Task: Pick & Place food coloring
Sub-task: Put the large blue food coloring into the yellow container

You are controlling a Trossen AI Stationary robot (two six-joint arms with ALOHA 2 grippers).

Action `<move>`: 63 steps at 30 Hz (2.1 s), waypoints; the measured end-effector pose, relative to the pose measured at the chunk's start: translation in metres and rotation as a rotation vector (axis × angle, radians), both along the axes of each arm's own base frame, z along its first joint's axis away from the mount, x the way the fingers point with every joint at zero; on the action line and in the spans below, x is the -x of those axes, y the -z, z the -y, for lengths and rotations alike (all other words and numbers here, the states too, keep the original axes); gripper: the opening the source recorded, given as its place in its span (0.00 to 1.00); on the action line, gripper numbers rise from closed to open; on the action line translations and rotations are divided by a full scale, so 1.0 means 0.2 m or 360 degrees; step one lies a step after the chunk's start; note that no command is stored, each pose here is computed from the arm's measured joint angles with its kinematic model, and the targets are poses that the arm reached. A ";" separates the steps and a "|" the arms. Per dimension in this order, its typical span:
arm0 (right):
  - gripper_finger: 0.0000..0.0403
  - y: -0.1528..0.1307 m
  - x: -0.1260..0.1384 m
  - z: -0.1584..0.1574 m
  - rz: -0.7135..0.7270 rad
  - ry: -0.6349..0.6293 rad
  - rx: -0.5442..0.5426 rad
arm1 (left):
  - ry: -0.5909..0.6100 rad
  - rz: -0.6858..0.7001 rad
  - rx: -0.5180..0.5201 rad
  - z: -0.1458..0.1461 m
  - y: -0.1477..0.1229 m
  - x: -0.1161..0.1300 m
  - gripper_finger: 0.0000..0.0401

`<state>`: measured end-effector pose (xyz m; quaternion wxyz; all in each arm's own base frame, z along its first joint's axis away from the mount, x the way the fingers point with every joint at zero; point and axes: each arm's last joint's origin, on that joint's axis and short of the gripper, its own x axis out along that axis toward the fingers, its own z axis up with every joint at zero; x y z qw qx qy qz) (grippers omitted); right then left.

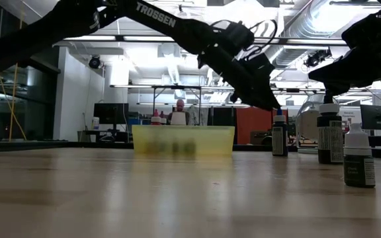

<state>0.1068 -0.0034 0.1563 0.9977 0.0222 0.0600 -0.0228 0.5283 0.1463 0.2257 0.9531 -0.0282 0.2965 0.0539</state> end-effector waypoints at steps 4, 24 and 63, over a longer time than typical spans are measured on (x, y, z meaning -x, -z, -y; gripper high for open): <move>0.00 0.00 0.00 0.00 0.0000 0.0000 0.0000 | 0.0009 -0.0025 0.0012 0.00 0.03 0.00 0.41; 0.00 0.00 0.00 0.00 0.0001 0.0000 0.0000 | 0.0122 0.0009 0.0034 0.01 0.12 -0.04 0.41; 0.00 0.00 0.00 0.00 0.0001 0.0000 0.0000 | 0.0084 0.0027 -0.0027 -0.05 0.11 -0.03 0.41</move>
